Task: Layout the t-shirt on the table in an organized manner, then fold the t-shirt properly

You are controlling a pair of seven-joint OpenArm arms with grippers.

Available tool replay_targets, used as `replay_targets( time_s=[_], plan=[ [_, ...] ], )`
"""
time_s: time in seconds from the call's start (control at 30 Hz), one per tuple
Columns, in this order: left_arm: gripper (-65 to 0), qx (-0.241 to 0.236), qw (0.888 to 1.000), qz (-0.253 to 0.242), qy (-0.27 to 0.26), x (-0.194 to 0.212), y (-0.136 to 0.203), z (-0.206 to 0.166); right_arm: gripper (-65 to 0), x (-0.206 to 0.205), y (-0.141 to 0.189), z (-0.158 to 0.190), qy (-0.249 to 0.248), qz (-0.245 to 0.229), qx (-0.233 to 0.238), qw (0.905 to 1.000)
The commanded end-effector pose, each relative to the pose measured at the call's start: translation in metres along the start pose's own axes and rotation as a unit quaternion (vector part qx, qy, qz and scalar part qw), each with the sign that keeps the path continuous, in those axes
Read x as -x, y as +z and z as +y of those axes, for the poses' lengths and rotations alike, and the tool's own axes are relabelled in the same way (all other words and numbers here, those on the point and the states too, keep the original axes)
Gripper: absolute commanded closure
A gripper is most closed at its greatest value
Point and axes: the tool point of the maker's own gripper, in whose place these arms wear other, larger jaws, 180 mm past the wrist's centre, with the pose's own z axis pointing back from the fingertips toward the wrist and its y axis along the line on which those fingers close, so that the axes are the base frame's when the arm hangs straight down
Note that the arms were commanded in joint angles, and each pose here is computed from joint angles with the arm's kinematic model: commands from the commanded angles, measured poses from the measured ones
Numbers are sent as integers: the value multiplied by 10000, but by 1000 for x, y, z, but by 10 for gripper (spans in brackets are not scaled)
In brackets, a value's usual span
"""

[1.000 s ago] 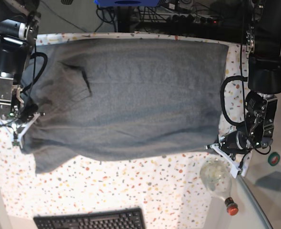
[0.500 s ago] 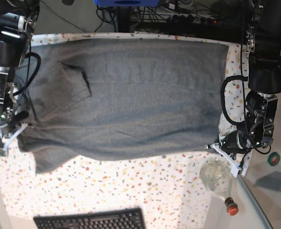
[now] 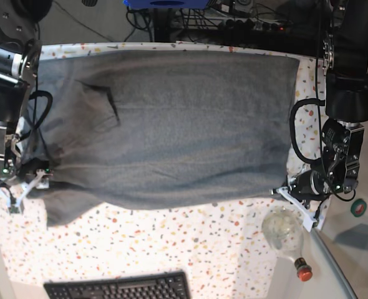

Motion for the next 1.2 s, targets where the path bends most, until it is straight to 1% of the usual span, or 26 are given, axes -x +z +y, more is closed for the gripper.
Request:
replay_targets(
  time_s=[0.0,0.07,0.13,0.3,0.33,0.37,0.4,0.43,0.5,0.53,0.6,0.63,1.1,1.17],
  plan=[
    [0,17,9995,-314,-22,-26,7,2,-522,-27,3,-17,-63,-373,130,9992],
    [0,14,9995,-308,-19,-25,7,2,-512,-22,-1,-19,-77,-440,112,9989],
    [0,9,9995,-307,-24,-25,7,2,-510,-25,-3,-17,-102,-536,66,9985],
    [0,9,9995,-307,-24,-25,7,2,-507,-22,-9,-23,-188,-410,33,9990],
    [0,9,9995,-307,-24,-25,7,2,-498,-24,-9,-23,-202,-460,22,9987],
    [0,9,9995,-307,-24,-25,7,2,-471,-25,-10,-22,-207,-532,13,9984],
    [0,9,9995,-307,-24,-25,7,2,-419,-27,-10,-23,-209,-594,16,9980],
    [0,9,9995,-307,-24,-25,7,2,-353,-29,-9,-23,-210,-640,18,9977],
    [0,9,9995,-307,-24,-25,7,2,-201,-30,-9,-23,-210,-648,18,9977],
    [0,9,9995,-307,-24,-25,7,2,-140,-29,-9,-23,-211,-648,15,9977],
    [0,9,9995,-307,-24,-25,7,2,-23,-29,-9,-24,-241,-652,22,9976],
    [0,9,9995,-299,-24,-25,7,2,0,-29,-9,-24,-251,-652,31,9976],
    [0,22,9994,-355,-41,-30,8,0,0,-32,-9,-24,-208,-668,37,9975],
    [0,24,9993,-363,-42,-31,9,0,0,-40,-7,-26,-201,-747,54,9970]
  ],
)
